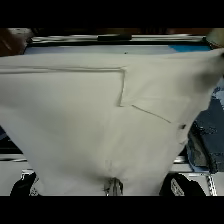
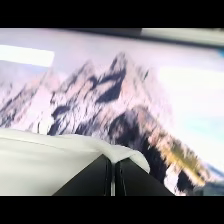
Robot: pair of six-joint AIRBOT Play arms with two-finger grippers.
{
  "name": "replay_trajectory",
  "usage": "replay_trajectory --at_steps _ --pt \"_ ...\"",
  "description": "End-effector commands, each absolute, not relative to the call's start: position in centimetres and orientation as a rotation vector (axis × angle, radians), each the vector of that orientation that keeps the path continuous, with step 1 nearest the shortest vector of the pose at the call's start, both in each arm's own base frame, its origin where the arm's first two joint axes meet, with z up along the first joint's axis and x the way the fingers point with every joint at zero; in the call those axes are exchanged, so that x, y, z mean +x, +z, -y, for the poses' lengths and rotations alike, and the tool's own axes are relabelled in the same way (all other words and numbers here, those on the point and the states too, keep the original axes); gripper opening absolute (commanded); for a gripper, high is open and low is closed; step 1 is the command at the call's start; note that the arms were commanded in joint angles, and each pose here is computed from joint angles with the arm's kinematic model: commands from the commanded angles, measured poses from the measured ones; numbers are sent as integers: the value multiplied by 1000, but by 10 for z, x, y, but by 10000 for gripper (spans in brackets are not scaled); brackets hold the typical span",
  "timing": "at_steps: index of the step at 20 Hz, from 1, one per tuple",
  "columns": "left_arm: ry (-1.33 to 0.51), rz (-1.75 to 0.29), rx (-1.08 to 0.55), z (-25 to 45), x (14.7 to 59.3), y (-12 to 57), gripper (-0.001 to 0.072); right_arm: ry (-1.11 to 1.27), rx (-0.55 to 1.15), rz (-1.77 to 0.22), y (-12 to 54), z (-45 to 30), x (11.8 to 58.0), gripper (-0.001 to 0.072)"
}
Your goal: Fold the shirts.
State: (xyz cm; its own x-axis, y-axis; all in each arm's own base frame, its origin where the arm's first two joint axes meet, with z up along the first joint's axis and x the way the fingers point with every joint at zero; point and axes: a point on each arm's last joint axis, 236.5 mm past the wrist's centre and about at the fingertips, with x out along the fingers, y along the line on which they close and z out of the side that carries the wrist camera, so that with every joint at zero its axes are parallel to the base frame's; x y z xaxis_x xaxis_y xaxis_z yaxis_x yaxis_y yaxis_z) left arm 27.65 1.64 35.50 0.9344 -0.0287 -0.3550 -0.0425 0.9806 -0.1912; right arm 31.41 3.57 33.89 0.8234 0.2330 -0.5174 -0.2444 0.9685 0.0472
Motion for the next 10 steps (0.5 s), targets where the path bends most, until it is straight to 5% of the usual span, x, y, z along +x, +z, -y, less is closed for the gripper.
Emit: replay_trajectory --at_steps 1,5,10 --pt "-51 -693 -330 -25 345 215 40 327 91 -906 190 -51 381 63" --pt "-85 -838 -388 -14 431 121 40 296 165 -871 97 -90 487 63" --pt "-57 -722 -377 -5 534 76 40 117 306 -588 67 -65 587 63"
